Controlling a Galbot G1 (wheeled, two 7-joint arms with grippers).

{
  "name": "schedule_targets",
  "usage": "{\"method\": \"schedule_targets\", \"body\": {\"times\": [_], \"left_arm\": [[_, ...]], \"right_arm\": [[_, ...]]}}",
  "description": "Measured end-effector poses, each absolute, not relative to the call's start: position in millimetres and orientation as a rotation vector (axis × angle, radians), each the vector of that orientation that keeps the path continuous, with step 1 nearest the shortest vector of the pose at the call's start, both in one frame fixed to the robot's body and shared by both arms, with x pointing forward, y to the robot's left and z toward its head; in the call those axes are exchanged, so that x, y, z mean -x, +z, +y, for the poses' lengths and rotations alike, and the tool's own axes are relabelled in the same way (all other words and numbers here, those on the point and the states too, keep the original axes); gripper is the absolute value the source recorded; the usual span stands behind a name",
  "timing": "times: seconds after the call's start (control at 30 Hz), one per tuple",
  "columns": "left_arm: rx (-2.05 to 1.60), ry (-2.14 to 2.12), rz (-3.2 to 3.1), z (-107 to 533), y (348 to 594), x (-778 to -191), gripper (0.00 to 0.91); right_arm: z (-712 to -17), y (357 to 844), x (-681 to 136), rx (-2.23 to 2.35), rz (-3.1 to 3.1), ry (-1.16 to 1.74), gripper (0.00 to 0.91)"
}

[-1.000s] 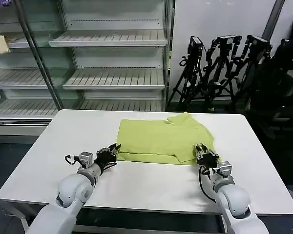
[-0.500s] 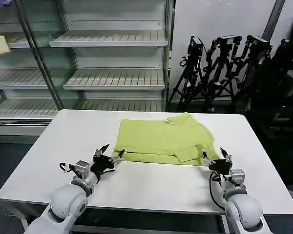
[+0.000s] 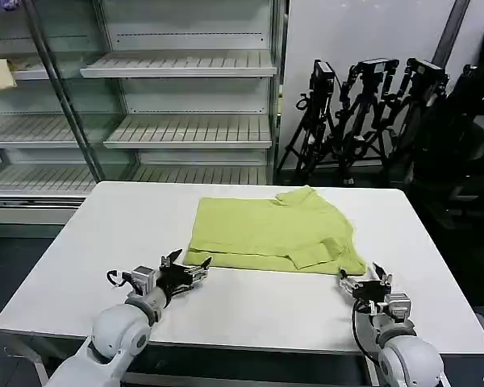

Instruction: Fold and organize the clothes.

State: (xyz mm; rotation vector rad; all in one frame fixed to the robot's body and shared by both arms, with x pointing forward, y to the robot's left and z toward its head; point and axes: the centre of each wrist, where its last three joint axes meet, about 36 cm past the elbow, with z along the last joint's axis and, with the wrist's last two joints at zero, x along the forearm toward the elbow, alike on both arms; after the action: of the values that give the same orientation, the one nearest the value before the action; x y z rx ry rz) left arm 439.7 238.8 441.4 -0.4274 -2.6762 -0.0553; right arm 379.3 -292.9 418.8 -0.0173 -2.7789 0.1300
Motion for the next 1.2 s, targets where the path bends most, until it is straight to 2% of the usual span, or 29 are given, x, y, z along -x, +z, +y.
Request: {"method": "schedule_targets", "body": {"times": [0.77, 1.2], "left_arm": [[0.416, -0.103, -2.64, 243, 435, -433, 0.01], [0.353, -0.18, -2.644, 268, 452, -357, 0.01]], "right_arm": [[-283, 423, -355, -0.008, -2.776, 0.088, 0.0], [-265, 443, -286, -0.07, -2.812, 0.152, 0.0]]}}
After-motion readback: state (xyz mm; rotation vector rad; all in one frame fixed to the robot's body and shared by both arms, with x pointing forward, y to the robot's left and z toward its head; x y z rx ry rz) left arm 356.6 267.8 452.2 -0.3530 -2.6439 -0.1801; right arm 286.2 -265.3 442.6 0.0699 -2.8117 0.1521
